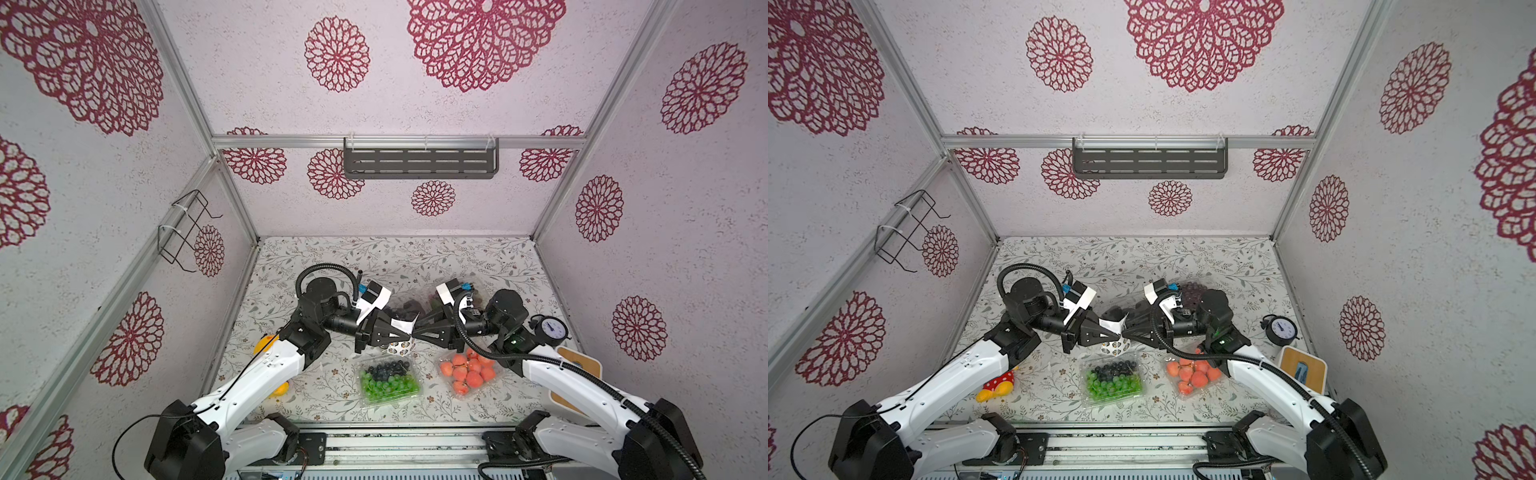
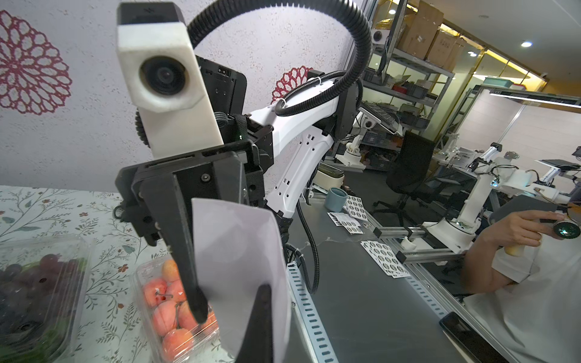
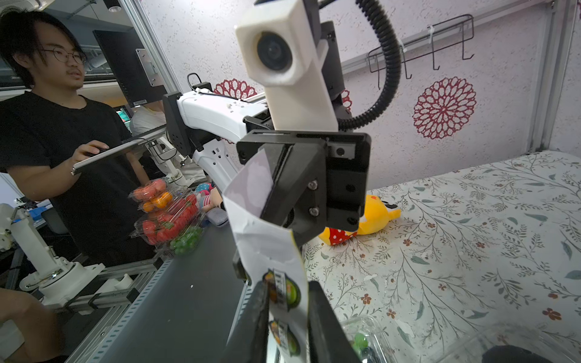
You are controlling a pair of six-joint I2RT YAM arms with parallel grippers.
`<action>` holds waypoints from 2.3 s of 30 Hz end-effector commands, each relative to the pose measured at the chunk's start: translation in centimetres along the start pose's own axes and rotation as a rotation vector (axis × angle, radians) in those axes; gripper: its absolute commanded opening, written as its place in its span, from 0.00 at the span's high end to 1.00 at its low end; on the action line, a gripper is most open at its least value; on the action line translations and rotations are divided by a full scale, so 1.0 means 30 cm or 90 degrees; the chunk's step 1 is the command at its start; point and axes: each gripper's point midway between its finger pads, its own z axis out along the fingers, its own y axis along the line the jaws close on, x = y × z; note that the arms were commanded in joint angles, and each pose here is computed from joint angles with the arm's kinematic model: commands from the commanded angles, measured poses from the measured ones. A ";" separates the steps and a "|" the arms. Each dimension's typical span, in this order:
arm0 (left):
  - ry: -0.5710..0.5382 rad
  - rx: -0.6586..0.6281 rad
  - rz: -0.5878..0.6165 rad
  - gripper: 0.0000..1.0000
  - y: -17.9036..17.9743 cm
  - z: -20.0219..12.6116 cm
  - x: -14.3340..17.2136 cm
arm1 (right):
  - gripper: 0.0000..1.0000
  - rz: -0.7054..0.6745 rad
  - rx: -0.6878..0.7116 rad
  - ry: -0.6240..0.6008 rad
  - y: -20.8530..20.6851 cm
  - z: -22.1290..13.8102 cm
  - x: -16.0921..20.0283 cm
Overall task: Label fruit boxes
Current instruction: Adjust the label sticker.
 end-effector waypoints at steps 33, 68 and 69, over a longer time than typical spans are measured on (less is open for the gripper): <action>0.003 0.040 0.025 1.00 -0.020 0.014 -0.025 | 0.97 -0.096 -0.080 -0.026 0.115 -0.021 -0.044; 0.020 0.031 0.002 0.99 0.000 0.002 0.000 | 1.00 -0.096 -0.076 -0.018 0.121 -0.021 -0.051; 0.020 0.030 0.004 0.99 -0.002 0.001 -0.001 | 1.00 -0.099 -0.076 -0.019 0.122 -0.021 -0.054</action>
